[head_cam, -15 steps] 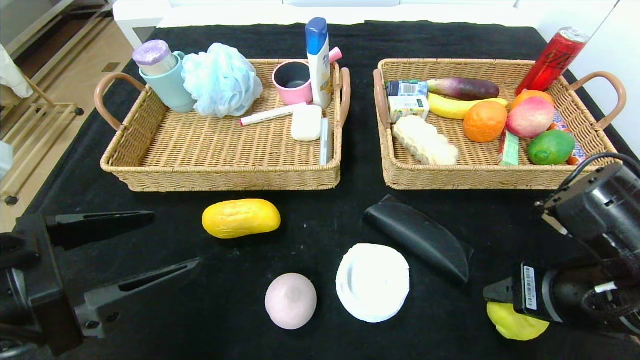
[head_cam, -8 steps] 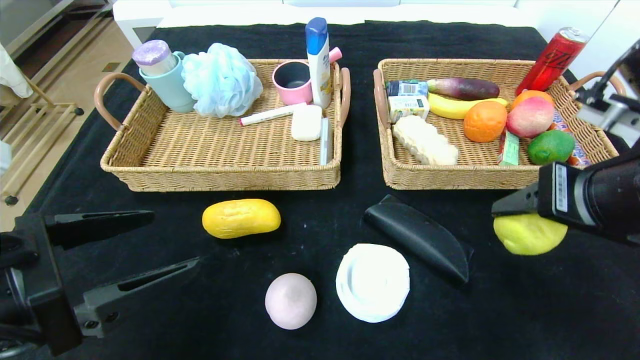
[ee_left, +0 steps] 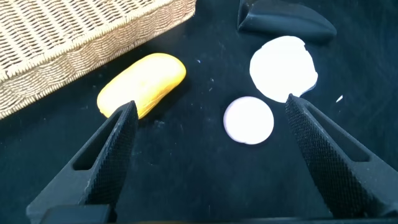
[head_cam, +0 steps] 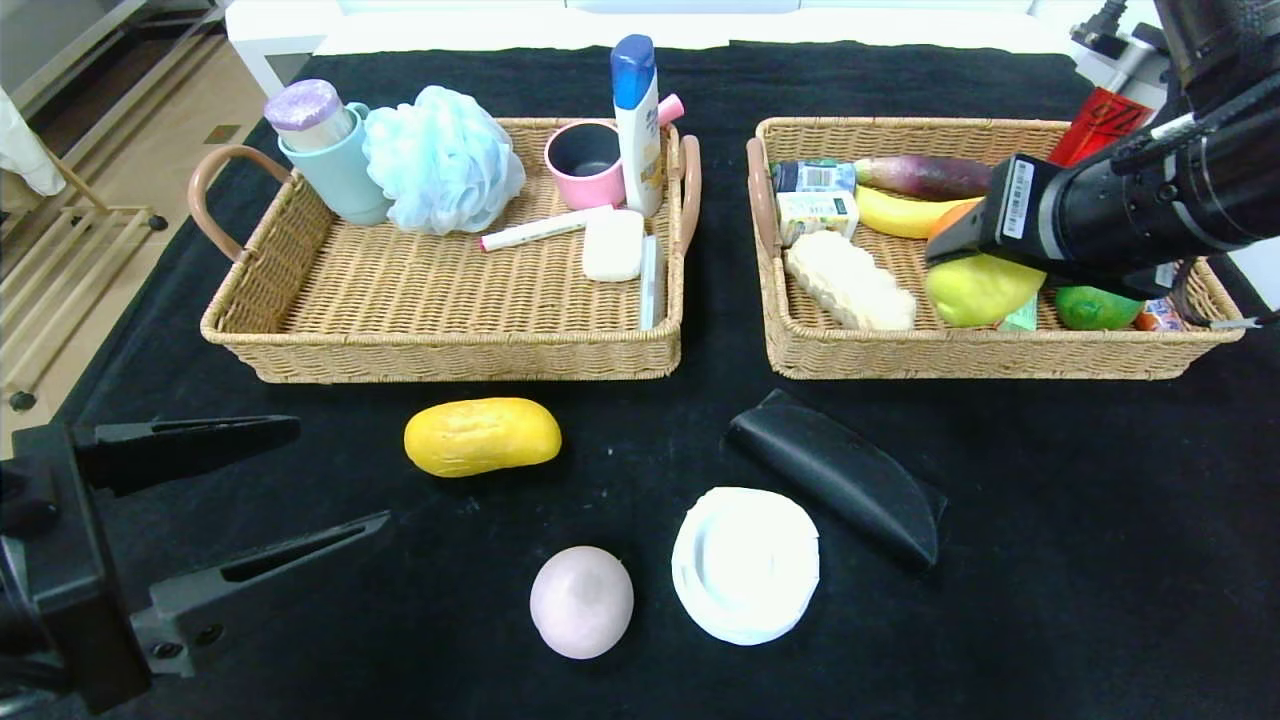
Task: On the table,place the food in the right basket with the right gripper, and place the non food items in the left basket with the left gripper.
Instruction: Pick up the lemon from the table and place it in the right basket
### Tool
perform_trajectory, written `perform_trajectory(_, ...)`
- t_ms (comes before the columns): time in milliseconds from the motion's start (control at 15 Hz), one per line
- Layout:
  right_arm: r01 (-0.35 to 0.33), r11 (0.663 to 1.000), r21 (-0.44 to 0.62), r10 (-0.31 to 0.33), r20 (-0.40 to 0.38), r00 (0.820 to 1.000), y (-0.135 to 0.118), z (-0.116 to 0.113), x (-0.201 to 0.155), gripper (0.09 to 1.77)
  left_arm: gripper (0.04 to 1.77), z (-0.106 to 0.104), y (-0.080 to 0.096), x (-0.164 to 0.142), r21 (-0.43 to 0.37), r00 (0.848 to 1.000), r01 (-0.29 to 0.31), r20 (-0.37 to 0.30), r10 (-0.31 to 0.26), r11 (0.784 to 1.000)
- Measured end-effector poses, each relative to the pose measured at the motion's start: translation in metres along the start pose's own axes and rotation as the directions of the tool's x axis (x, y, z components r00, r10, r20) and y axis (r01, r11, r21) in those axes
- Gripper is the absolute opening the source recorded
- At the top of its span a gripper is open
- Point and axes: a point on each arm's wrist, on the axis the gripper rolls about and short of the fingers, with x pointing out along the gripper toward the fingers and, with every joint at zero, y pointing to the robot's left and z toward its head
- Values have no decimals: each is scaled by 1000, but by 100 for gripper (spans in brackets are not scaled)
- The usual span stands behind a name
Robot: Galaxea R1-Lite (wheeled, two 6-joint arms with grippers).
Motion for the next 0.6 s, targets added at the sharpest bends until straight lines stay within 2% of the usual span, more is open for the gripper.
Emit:
perform_trajectory(133, -25, 1000, -2, 25, 70, 997, 4, 7, 11, 110, 172, 0, 0, 0, 0, 1000, 0, 1, 0, 1000)
perform_trajectory(600, -37, 999, 0, 37, 154, 987, 4, 16, 39, 110, 172, 2, -1, -3, 6, 1000, -3, 17, 3, 1000)
